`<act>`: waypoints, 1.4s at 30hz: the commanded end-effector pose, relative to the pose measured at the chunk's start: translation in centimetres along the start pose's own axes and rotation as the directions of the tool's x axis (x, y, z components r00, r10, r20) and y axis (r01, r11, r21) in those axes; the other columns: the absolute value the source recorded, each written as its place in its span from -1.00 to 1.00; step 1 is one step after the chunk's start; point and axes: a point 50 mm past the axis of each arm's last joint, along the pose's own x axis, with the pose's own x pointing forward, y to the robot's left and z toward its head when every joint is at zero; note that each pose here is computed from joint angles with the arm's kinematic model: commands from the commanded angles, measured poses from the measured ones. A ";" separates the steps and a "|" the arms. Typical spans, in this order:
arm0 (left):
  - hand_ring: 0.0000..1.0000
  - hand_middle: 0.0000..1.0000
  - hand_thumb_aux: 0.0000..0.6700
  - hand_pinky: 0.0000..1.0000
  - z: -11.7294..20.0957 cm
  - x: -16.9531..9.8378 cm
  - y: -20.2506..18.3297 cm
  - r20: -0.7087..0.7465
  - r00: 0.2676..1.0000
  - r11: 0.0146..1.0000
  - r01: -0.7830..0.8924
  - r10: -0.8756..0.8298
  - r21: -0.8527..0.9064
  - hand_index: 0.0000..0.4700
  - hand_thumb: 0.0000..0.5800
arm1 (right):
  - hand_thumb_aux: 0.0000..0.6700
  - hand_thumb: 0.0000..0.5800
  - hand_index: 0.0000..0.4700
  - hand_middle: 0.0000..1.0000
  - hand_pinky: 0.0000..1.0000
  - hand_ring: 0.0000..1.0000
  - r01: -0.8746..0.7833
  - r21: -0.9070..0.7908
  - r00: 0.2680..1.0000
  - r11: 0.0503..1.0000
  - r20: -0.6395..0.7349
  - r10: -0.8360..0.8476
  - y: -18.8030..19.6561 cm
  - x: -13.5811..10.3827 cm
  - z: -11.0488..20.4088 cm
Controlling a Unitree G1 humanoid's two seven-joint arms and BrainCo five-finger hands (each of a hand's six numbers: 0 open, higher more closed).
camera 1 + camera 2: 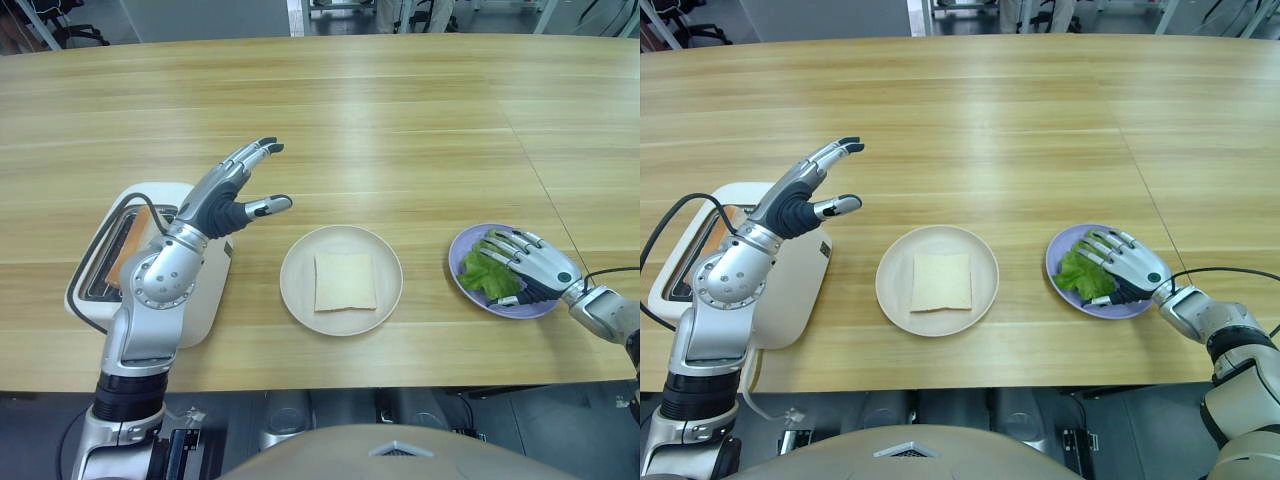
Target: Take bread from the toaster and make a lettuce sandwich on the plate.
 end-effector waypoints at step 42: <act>-1.00 -1.00 -1.00 -1.00 -0.2 -7.0 10.5 -0.118 0.948 0.927 -0.255 0.296 0.276 -1.00 -1.00 | 1.00 1.00 0.96 -1.00 -1.00 -1.00 0.569 0.091 0.798 0.817 0.179 -0.576 -12.1 4.2 3.8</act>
